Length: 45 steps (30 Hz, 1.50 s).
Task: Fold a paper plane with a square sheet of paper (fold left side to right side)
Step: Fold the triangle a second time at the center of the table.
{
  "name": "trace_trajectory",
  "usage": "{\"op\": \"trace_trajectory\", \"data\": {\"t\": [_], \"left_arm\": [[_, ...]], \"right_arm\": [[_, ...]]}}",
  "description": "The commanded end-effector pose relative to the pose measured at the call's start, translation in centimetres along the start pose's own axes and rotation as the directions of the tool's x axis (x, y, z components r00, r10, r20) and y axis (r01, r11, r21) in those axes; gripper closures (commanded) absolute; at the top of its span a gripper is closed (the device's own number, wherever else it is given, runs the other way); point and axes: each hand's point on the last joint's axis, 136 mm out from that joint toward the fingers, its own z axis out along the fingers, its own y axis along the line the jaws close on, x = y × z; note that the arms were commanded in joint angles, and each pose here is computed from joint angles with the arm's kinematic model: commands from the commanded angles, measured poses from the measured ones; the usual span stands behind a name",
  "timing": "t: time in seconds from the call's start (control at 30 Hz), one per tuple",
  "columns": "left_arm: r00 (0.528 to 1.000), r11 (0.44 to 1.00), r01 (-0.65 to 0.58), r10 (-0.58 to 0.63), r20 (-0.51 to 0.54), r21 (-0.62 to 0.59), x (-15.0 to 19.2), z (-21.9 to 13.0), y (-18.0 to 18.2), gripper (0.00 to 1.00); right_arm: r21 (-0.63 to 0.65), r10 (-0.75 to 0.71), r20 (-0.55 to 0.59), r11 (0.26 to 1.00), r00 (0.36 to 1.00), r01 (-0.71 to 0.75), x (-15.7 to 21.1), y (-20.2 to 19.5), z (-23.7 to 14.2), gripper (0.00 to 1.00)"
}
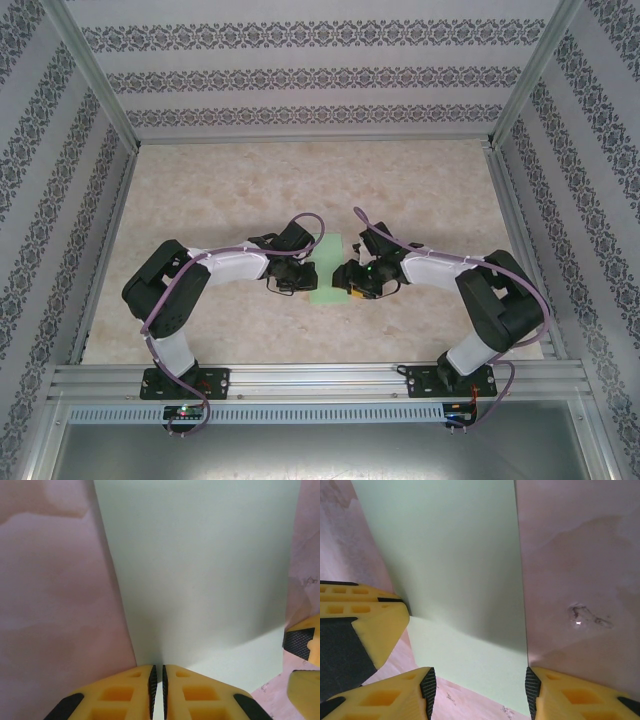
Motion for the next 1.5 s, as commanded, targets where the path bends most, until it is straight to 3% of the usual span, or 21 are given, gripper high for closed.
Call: {"op": "trace_trajectory", "data": {"t": [0.0,0.43,0.9,1.47], "left_arm": [[1.000,0.999,0.004,-0.006,-0.029,-0.044,1.4,1.0,1.1,0.83],[1.000,0.999,0.002,-0.003,-0.027,-0.047,1.4,0.9,1.1,0.83],[1.000,0.999,-0.002,0.001,-0.026,-0.046,1.4,1.0,1.0,0.83],[1.000,0.999,-0.003,0.002,-0.021,-0.040,1.3,0.9,0.7,0.83]], "right_arm": [[0.008,-0.020,-0.008,1.000,1.000,0.020,-0.1,0.3,0.4,0.47],[0.060,-0.041,0.042,0.997,0.998,0.038,-0.6,0.1,-0.8,0.46],[0.032,-0.048,-0.013,0.998,0.999,0.049,0.1,1.0,0.8,0.46],[-0.044,-0.056,-0.002,0.997,0.998,0.056,-0.3,3.0,0.3,0.46]]}}
